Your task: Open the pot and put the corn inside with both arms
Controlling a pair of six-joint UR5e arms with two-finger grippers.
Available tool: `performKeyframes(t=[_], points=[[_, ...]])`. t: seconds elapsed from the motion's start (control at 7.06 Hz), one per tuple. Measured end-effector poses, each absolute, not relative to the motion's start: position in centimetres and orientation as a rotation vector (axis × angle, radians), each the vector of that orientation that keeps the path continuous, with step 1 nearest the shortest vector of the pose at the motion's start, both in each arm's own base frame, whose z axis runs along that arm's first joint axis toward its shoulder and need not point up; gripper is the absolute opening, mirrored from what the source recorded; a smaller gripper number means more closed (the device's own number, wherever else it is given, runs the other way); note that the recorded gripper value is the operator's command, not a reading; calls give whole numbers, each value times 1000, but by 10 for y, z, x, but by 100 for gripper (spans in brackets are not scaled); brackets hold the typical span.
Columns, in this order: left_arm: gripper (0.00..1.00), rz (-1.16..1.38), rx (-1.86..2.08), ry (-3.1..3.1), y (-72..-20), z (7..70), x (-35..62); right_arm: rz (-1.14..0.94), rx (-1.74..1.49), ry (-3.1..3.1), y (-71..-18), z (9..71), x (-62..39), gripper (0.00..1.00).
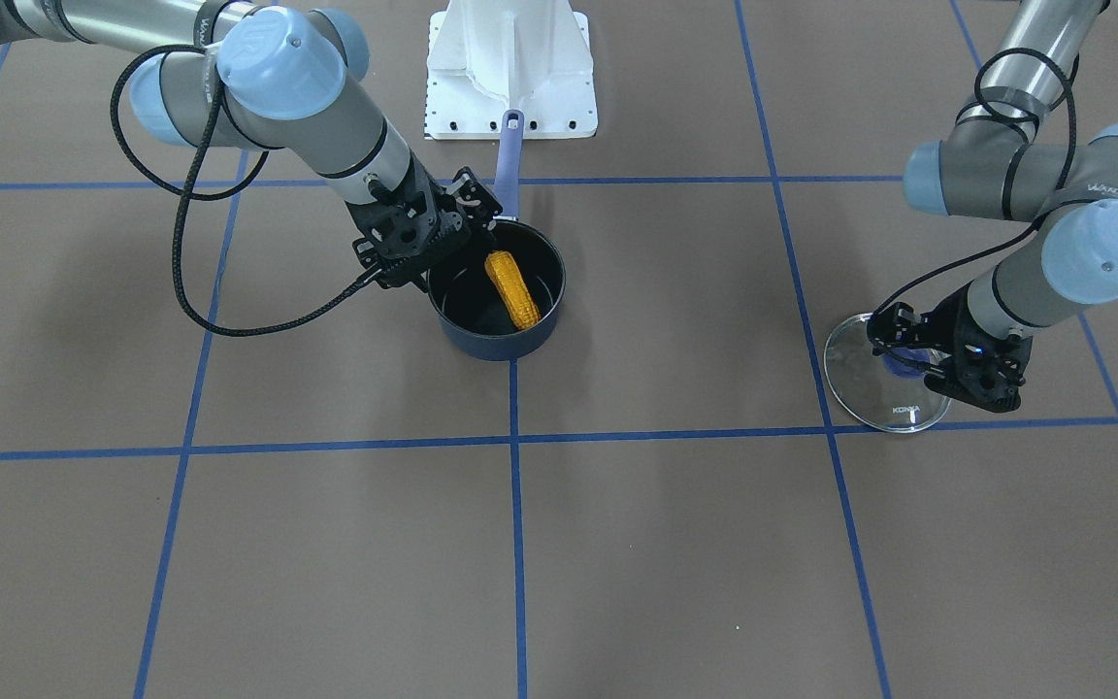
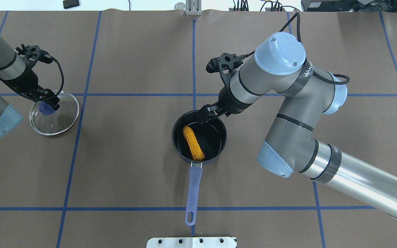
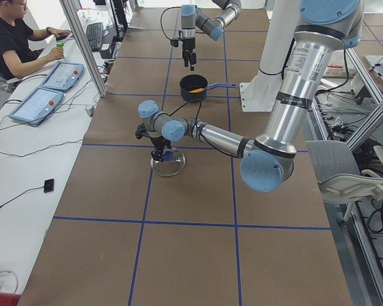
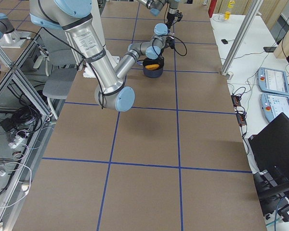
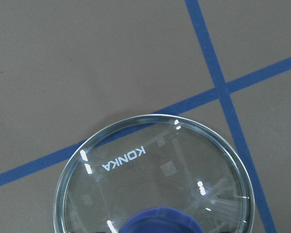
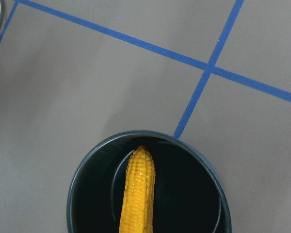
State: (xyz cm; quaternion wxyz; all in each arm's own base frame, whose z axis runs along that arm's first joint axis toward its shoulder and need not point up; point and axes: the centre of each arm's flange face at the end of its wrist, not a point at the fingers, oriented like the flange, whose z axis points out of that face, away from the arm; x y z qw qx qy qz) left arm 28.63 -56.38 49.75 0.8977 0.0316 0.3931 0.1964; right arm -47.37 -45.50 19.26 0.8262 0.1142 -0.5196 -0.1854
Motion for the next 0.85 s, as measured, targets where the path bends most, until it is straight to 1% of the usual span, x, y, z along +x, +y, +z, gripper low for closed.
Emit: performKeyframes(t=[0.42,0.85], points=[[99,387,97,816,-572,489,271,-371,247,-1094,-467,197,-464,100],[99,250,165,802,-606,491,173,-290,268,-1071,-501,215,-417,100]])
